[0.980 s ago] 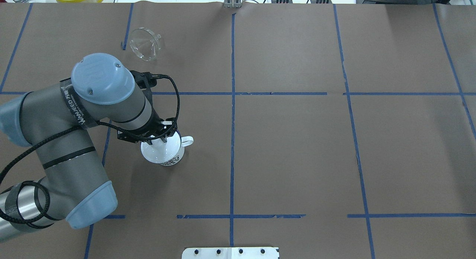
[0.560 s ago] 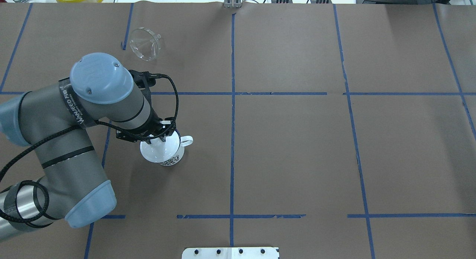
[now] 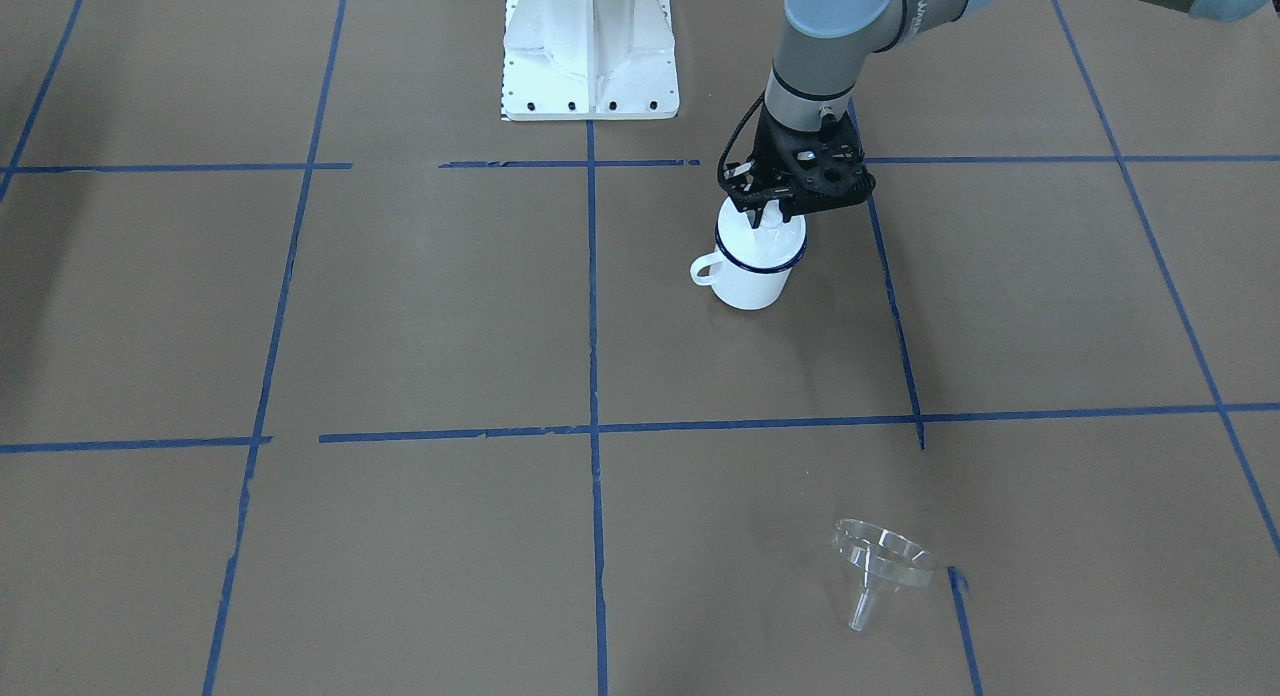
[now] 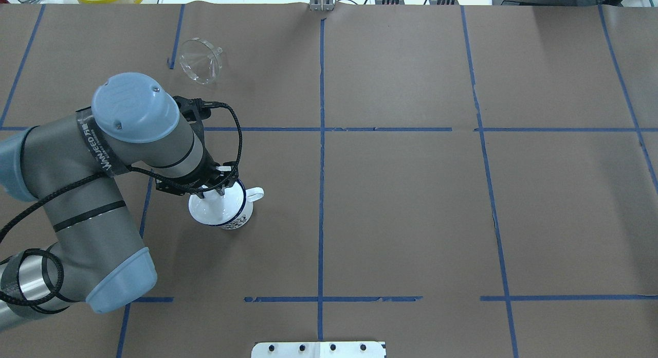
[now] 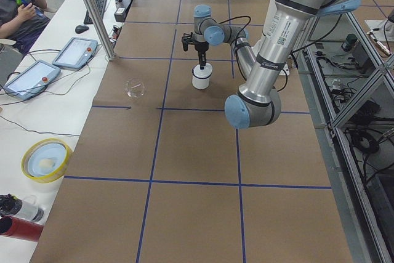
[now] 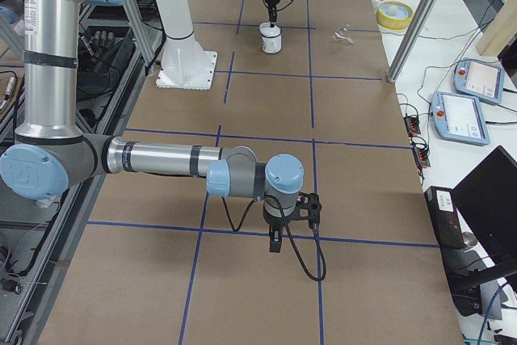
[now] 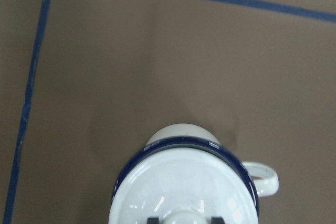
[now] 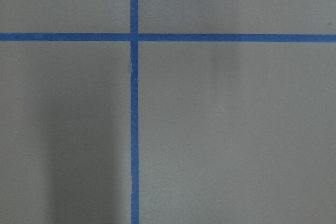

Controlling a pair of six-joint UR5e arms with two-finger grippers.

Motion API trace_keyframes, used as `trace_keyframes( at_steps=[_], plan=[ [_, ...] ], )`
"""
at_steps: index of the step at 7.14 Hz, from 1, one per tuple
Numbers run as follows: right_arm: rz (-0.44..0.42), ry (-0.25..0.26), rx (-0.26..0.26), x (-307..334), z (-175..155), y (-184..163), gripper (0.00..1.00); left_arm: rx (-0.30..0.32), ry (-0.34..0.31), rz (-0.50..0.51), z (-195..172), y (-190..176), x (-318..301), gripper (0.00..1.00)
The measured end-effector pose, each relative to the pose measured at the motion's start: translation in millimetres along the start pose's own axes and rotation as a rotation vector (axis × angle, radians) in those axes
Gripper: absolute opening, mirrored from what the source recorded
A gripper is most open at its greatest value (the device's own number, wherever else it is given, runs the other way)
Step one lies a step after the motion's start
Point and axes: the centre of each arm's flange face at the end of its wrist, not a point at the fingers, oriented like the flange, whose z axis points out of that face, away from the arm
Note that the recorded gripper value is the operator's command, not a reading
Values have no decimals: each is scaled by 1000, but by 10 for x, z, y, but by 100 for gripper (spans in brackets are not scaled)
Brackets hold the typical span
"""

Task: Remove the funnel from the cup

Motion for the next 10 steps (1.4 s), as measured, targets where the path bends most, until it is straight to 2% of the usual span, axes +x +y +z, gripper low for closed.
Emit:
trace_keyframes(
  at_steps=[1, 7, 10],
  plan=[
    [0, 0, 0, 0, 0, 0, 100, 1, -1, -3, -10, -18, -11, 99],
    [0, 0, 0, -2, -2, -1, 100, 40, 30, -23, -272, -231, -88, 100],
    [0, 0, 0, -1, -1, 0, 100, 147, 84, 85, -981, -695, -513, 100]
  ],
)
